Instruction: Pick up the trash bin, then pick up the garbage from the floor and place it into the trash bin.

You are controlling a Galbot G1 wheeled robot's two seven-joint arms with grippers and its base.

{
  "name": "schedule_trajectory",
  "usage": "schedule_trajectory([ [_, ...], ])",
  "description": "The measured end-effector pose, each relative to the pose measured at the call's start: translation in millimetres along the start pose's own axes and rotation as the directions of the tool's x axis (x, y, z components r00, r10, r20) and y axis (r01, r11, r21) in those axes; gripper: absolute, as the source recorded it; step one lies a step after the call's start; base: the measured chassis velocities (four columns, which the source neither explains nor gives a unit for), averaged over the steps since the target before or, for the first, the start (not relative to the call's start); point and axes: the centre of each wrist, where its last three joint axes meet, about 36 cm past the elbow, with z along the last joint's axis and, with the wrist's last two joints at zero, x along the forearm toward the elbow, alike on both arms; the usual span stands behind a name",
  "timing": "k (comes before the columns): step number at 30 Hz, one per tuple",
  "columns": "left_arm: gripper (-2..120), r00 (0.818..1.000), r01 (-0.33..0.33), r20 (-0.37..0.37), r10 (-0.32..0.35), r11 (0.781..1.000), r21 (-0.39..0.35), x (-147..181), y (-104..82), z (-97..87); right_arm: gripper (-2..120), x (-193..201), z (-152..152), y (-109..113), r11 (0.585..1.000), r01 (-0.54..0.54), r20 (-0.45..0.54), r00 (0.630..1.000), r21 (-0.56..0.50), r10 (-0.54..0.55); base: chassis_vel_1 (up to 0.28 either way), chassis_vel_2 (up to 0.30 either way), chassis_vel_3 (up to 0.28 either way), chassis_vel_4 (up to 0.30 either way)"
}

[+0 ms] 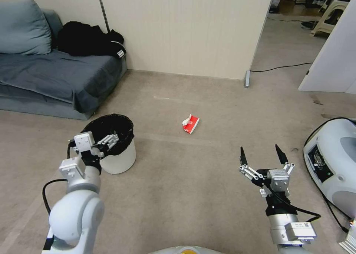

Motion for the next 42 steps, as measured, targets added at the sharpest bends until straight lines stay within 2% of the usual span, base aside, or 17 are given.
schedule_trajectory([
  [3,100,0.999,0.039,-0.033,-0.04,0.999,-0.006,-16,5.9,1.3,100,0,1,0,1.0,0.001,-0.002,1.0,0.002,-0.001,0.0,0.0,0.0,0.0],
  [9,100,0.996,0.065,-0.059,-0.065,0.998,-0.006,-35,10.3,2.8,100,0,1,0,1.0,0.001,-0.003,1.0,0.003,-0.001,0.0,0.0,0.0,0.0],
  [12,100,0.992,0.1,-0.079,-0.1,0.995,0.001,-72,21.4,-2.9,100,1,4,-1,1.0,0.001,-0.006,1.0,0.007,-0.001,0.0,0.0,0.0,0.0],
  [13,100,0.992,0.1,-0.079,-0.1,0.995,0.001,-72,21.4,-2.9,100,1,4,-1,1.0,0.001,-0.006,1.0,0.007,-0.001,0.0,0.0,0.0,0.0],
  [16,100,0.986,0.124,-0.111,-0.121,0.992,0.015,-119,31.0,-7.9,100,0,4,-2,1.0,0.006,-0.002,1.0,0.009,-0.006,0.0,0.0,0.0,0.0],
  [17,100,0.986,0.124,-0.111,-0.121,0.992,0.015,-119,31.0,-7.9,100,0,4,-2,1.0,0.006,-0.002,1.0,0.009,-0.006,0.0,0.0,0.0,0.0],
  [20,100,0.978,0.136,-0.162,-0.134,0.991,0.001,-151,32.7,4.0,100,0,6,-2,1.0,0.012,-0.007,1.0,0.008,-0.012,0.0,0.0,0.0,0.0],
  [25,100,0.961,0.177,-0.212,-0.177,0.984,-0.018,-172,36.4,22.6,100,2,11,-1,1.0,0.014,-0.019,1.0,0.007,-0.014,0.0,0.0,0.0,0.0],
  [33,100,0.943,0.222,-0.245,-0.225,0.974,-0.038,-187,43.5,40.6,100,3,16,1,1.0,0.022,-0.026,0.999,0.004,-0.022,0.0,0.0,0.0,0.0],
  [36,100,0.929,0.247,-0.275,-0.249,0.968,-0.041,-195,44.6,52.2,100,3,17,0,1.0,0.025,-0.027,0.999,0.008,-0.025,0.0,0.0,0.0,0.0],
  [42,99,0.913,0.259,-0.315,-0.26,0.965,-0.044,-199,44.7,61.7,100,4,18,-3,1.0,0.028,-0.025,0.999,0.013,-0.027,0.0,0.0,0.0,0.0],
])
